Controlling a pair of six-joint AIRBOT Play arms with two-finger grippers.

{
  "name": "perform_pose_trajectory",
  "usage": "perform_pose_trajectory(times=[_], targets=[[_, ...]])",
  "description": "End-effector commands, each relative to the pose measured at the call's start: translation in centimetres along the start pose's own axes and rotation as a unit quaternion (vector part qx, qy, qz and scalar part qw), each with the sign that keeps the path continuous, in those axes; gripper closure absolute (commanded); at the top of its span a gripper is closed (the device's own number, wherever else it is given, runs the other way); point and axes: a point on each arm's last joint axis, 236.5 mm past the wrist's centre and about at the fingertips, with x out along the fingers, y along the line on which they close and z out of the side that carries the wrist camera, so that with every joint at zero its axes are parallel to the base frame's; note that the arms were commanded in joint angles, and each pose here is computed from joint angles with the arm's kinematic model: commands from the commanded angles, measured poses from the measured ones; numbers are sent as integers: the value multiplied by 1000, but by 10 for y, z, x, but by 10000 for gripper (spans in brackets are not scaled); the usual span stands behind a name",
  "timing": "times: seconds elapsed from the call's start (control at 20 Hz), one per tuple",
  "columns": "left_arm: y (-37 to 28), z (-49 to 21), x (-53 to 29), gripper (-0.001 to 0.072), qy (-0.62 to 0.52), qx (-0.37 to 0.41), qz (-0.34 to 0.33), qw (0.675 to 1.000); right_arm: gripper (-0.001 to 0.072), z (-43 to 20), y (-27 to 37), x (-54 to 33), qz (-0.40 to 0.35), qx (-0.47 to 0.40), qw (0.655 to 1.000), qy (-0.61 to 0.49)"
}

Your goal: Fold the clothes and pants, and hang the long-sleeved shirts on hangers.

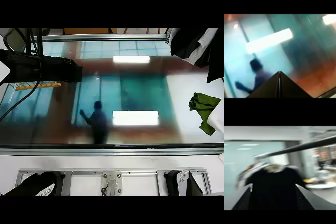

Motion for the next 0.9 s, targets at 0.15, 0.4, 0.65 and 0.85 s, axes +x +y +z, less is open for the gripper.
perform_pose_trajectory(times=[0.15,0.4,0.65,0.85], targets=[[21,-14,16,690,-40,-109,-43,992,129,-156,278,-57,407,54,888,208],[32,-44,29,690,-30,-155,-50,986,129,-244,447,-212,638,68,686,342],[23,-55,32,690,-18,-150,-57,987,129,-280,503,-292,697,79,593,395],[19,-56,33,690,-15,-146,-61,987,131,-284,505,-295,698,81,589,399]])
